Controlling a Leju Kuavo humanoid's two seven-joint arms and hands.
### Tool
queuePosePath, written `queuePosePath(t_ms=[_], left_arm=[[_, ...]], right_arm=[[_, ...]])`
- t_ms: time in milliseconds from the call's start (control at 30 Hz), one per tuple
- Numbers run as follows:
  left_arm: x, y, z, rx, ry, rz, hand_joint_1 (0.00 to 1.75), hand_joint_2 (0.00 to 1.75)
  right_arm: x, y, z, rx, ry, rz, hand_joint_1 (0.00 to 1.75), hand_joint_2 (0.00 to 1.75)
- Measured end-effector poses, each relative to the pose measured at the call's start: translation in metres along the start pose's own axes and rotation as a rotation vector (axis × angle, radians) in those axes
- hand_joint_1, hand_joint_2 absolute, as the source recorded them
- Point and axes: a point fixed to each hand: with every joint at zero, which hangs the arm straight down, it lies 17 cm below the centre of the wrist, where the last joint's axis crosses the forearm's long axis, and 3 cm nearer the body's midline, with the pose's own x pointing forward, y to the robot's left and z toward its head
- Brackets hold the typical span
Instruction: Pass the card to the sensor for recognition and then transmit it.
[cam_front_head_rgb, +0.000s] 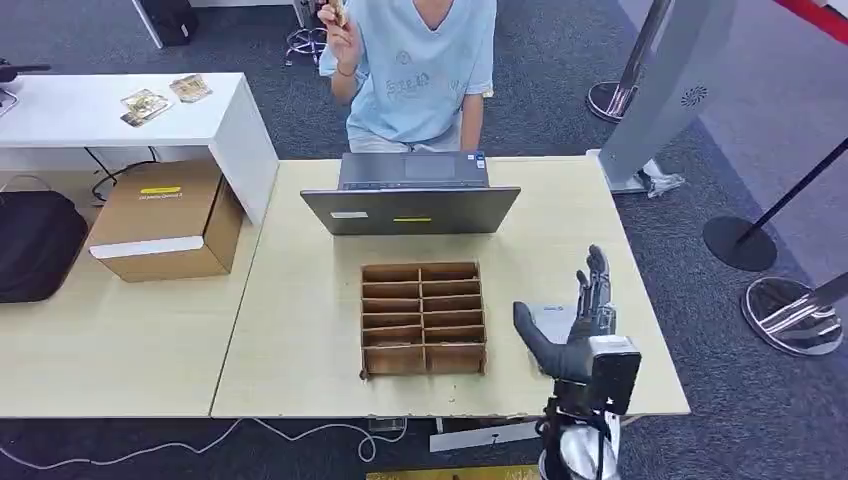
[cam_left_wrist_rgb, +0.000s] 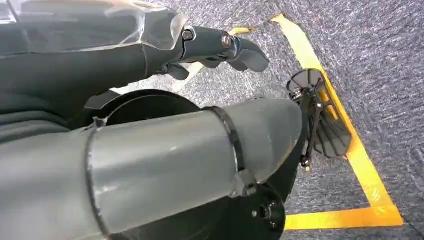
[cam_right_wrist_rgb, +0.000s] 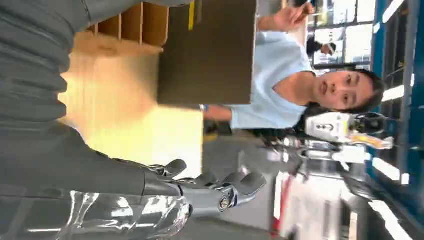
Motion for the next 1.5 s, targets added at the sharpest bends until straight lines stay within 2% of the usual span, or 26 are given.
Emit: queuePosePath(t_ms=[133, 200, 800, 867, 967, 1033, 1100, 1233, 1367, 1500], left_arm=[[-0.002, -0.004, 0.001, -0.018, -0.002, -0.009, 0.00, 0.00], [-0.002, -0.005, 0.001, -0.024, -0.003, -0.013, 0.00, 0.00], [-0.002, -0.005, 0.001, -0.030, -0.003, -0.015, 0.00, 0.00], [-0.002, -0.006, 0.001, -0.032, -0.005, -0.023, 0.00, 0.00], [-0.001, -0.005, 0.001, -0.031, -0.011, -0.040, 0.00, 0.00], [0.001, -0.005, 0.001, -0.030, -0.015, -0.049, 0.00, 0.00], [0.003, -0.003, 0.000, -0.024, -0.019, -0.058, 0.00, 0.00], [0.007, 0.001, 0.000, -0.003, -0.027, -0.063, 0.00, 0.00], [0.015, -0.001, 0.000, 0.003, -0.032, -0.058, 0.00, 0.00], [0.019, 0.000, 0.000, 0.010, -0.037, -0.050, 0.00, 0.00]], right_arm=[[0.026, 0.017, -0.001, 0.024, -0.156, 0.379, 0.00, 1.75], [0.039, 0.027, -0.001, 0.034, -0.228, 0.486, 0.00, 1.75], [0.049, 0.042, 0.000, 0.051, -0.257, 0.484, 0.00, 1.75], [0.055, 0.042, 0.000, 0.036, -0.305, 0.582, 0.00, 1.75], [0.074, 0.060, -0.004, 0.037, -0.454, 0.859, 0.00, 1.75], [0.081, 0.073, -0.015, 0.032, -0.510, 0.991, 0.00, 1.75], [0.085, 0.083, -0.034, 0.017, -0.529, 1.051, 0.00, 1.75], [0.096, 0.106, -0.077, 0.010, -0.540, 1.089, 0.00, 1.75], [0.106, 0.131, -0.148, 0.062, -0.537, 1.206, 0.00, 1.75], [0.114, 0.134, -0.183, 0.067, -0.544, 1.265, 0.00, 1.75]])
